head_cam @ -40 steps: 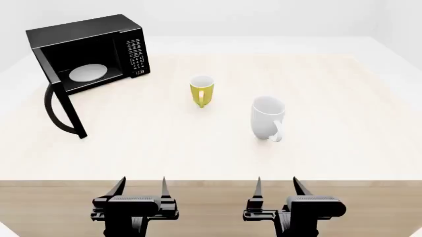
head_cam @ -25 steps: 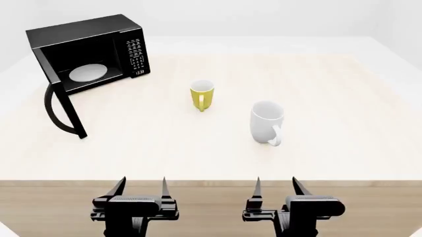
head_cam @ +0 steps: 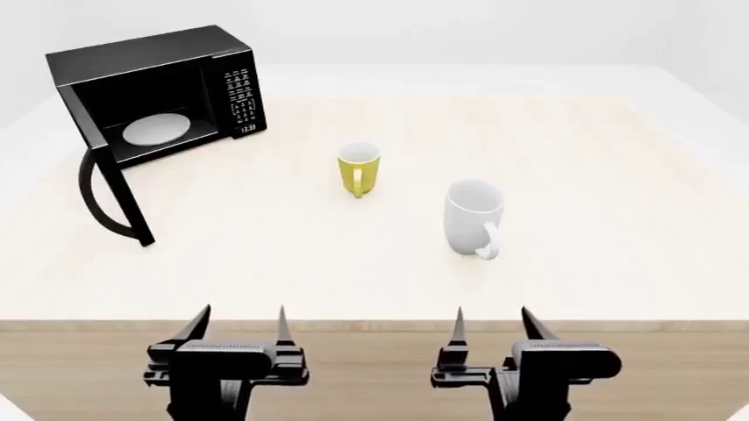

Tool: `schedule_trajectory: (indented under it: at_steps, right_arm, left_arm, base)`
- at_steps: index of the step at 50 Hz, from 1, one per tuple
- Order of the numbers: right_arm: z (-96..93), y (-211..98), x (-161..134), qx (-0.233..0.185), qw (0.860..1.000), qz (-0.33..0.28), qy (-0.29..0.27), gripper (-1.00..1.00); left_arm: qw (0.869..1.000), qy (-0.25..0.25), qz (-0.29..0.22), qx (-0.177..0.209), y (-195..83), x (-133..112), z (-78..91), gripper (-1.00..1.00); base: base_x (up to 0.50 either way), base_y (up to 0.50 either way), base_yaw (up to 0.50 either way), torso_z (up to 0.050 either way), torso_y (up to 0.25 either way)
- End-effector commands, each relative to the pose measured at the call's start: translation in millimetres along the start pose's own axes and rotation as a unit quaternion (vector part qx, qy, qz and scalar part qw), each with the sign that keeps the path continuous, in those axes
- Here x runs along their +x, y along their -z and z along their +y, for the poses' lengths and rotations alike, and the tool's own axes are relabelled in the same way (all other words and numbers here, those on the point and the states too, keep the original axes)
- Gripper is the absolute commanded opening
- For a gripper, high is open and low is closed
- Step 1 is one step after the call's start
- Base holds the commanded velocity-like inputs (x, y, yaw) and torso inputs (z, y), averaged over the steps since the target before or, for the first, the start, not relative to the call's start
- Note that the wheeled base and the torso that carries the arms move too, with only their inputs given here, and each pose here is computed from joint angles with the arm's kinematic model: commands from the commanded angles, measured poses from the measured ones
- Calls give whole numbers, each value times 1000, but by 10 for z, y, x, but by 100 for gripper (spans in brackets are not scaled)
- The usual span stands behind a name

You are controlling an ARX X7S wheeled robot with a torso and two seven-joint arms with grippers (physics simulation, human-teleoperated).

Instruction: Close the microwave.

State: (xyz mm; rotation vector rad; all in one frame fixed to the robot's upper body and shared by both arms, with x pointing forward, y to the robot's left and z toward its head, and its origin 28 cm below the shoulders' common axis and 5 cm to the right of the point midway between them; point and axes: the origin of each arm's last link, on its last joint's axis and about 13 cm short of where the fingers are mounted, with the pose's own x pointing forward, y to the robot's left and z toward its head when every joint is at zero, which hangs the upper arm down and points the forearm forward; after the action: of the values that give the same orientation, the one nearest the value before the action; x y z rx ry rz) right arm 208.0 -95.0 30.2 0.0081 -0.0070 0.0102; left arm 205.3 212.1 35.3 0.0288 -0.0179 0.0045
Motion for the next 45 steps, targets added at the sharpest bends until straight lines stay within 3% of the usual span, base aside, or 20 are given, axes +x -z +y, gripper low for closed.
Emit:
schedule_trajectory:
  at_steps: [1,28,45]
  right_arm:
    - [0,-153,-20,1,1000,-10,-1,100]
    - [-8,-557,-56,-10,998,-57,-3,100]
    - [22,-598,-61,-2,998,-65,-16,100]
  left_arm:
    - [1000,-3,-6,1,-125,-20,35,100]
    - [999,-13,-32,3,-409,-41,110,100]
    - [999,-21,-36,-9,-441,-28,142,100]
  base:
    - [0,0,0,0,0]
    - [0,0,0,0,0]
    - [22,500,0,0,0]
